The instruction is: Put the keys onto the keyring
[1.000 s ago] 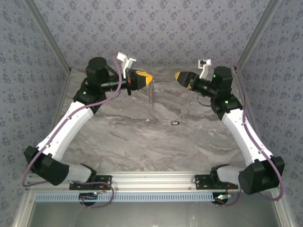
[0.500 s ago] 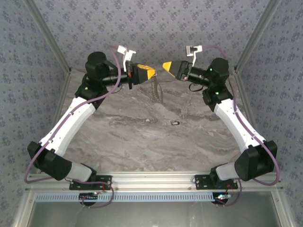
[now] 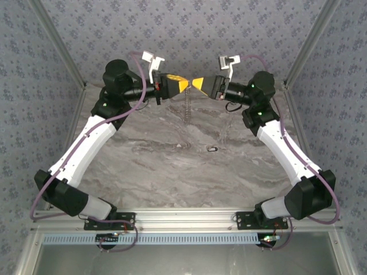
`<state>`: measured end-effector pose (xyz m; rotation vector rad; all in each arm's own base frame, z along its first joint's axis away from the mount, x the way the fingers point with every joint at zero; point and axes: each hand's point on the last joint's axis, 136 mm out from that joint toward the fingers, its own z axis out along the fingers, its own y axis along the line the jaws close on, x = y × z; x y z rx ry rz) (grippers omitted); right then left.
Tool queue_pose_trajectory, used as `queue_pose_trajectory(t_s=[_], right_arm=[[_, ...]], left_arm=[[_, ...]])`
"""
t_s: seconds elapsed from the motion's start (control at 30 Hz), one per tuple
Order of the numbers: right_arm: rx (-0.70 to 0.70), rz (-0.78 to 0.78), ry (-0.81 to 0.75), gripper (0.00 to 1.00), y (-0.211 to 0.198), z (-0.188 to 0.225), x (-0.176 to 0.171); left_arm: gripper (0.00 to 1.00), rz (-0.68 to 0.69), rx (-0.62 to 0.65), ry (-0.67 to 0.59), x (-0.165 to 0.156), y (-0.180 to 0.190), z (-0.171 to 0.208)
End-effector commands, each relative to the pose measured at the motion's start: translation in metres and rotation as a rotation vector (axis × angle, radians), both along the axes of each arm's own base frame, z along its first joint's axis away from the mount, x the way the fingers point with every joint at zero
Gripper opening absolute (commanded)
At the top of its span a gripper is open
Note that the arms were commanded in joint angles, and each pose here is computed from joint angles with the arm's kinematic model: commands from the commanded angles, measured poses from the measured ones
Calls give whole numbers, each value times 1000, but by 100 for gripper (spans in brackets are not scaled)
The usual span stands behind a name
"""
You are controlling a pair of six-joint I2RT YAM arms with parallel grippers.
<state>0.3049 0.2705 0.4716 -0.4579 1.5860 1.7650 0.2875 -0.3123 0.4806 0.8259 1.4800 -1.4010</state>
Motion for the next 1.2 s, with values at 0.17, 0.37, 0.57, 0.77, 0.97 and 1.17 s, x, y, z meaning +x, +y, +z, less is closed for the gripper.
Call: queue_pose_trajectory(t_s=[0.17, 0.37, 0.57, 0.77, 0.97, 1.17], right_arm=[[23, 43, -65, 35, 5, 22, -12], [19, 55, -61, 19, 7, 19, -13], [23, 69, -61, 11, 8, 19, -15], [33, 79, -63, 0, 7, 21, -17], [68, 6, -65, 0, -4, 27, -6], [131, -49, -70, 0, -17, 38, 5]], left_arm=[[0, -19, -37, -60, -5, 0, 21], [0, -12, -36, -61, -3, 0, 20], [0, -10, -36, -61, -2, -1, 20], [0, -7, -38, -61, -1, -1, 21], [10, 28, -43, -36, 3, 2, 21], [20, 46, -90, -1, 7, 7, 26]])
